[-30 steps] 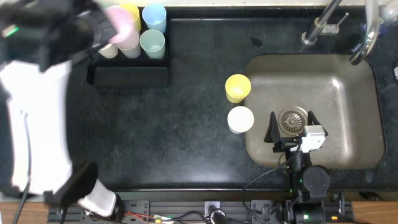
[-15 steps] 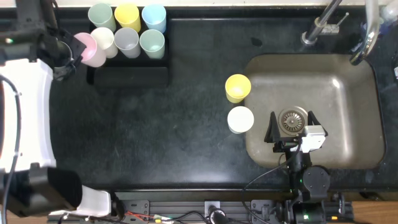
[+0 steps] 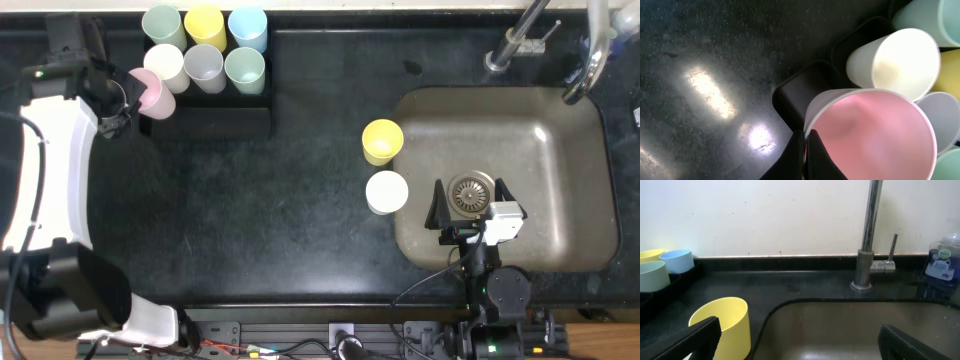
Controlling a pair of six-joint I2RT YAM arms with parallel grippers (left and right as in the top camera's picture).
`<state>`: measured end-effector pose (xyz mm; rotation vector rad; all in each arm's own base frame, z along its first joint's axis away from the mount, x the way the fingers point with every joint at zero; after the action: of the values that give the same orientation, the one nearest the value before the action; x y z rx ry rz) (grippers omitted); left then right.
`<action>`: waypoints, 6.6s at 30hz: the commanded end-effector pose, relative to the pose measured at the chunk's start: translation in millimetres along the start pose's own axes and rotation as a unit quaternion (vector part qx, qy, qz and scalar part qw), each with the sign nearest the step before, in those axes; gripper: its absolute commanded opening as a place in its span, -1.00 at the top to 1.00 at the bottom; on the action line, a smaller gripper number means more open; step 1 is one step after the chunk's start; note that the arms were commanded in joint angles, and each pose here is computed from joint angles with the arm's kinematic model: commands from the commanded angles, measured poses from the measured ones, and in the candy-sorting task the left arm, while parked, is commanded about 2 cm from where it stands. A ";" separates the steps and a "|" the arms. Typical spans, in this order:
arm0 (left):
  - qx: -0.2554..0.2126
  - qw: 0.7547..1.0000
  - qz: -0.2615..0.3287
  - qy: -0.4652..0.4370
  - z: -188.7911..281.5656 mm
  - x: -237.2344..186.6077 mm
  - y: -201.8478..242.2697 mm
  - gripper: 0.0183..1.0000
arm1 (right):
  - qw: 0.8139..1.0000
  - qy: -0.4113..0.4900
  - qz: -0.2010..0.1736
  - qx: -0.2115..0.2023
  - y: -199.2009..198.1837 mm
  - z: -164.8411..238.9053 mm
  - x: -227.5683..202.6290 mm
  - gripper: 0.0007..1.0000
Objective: Store Cups
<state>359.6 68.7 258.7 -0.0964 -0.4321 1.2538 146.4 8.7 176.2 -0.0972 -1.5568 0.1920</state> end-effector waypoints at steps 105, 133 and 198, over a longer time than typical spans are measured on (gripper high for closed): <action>-0.096 0.778 -0.607 0.128 19.3 -360.0 -97.9 -0.99 | 1.000 -0.001 -0.004 0.003 1.0 -0.3 -3.3 -1.00; -0.145 0.778 -0.594 0.144 19.3 -368.2 -114.9 0.96 | 1.000 -0.001 -0.004 0.003 1.0 -0.3 -3.3 -0.99; 0.138 0.979 0.146 0.033 -28.4 -94.5 -43.1 0.96 | 1.000 -0.001 -0.004 0.003 1.0 -0.3 -3.3 -0.99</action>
<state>384.2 -29.3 230.5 -0.0058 -0.1841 1.5732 146.4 8.7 176.2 -0.0972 -1.5568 0.1920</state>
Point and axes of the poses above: each gripper's point midway between its finger pads, its own z axis back along the fingers, its own y axis along the line the jaws close on, x = y × z, the point moved 10 cm from there along z, back along the fingers, and after that the axes turned 15 degrees about z, right-handed, at the moved point
